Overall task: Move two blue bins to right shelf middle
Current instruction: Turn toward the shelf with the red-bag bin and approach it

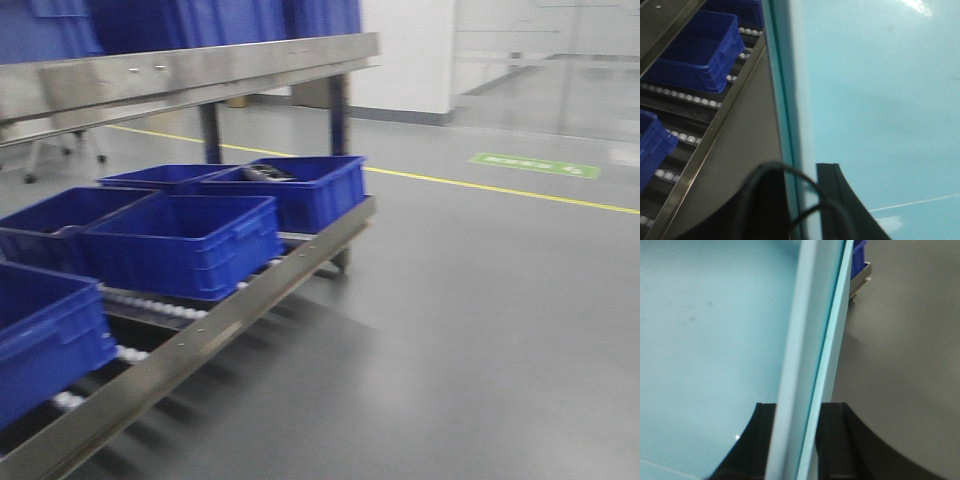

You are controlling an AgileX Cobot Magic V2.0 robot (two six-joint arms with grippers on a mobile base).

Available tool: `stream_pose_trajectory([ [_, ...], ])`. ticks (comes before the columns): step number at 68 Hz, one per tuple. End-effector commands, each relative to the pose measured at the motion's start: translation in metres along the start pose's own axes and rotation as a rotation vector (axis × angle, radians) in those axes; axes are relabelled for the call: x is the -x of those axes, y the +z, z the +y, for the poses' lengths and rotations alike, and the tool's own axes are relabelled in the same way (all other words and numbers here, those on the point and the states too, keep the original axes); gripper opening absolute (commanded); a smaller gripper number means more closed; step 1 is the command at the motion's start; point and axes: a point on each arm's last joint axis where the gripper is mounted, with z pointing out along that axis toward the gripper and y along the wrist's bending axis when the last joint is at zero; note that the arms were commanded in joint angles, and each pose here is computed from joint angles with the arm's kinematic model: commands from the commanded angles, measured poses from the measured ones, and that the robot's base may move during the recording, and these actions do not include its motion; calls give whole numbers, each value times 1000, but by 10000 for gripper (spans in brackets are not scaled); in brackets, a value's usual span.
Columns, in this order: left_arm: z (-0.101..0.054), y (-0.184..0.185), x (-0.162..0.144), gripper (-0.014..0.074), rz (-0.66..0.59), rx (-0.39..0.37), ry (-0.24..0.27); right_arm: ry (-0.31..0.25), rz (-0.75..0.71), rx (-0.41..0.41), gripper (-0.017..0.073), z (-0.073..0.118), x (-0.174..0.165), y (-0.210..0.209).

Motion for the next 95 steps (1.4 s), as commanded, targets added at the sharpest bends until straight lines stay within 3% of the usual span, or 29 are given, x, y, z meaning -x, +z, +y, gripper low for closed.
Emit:
stream_pose_trajectory([
  [1,-8,-15,8,-111,-84,-70,-7,6,-185,38,-154,5,19,-14],
  [95,-8,-15,8,-111,-84,-70,-7,6,-185,38,-154,5,19,-14],
])
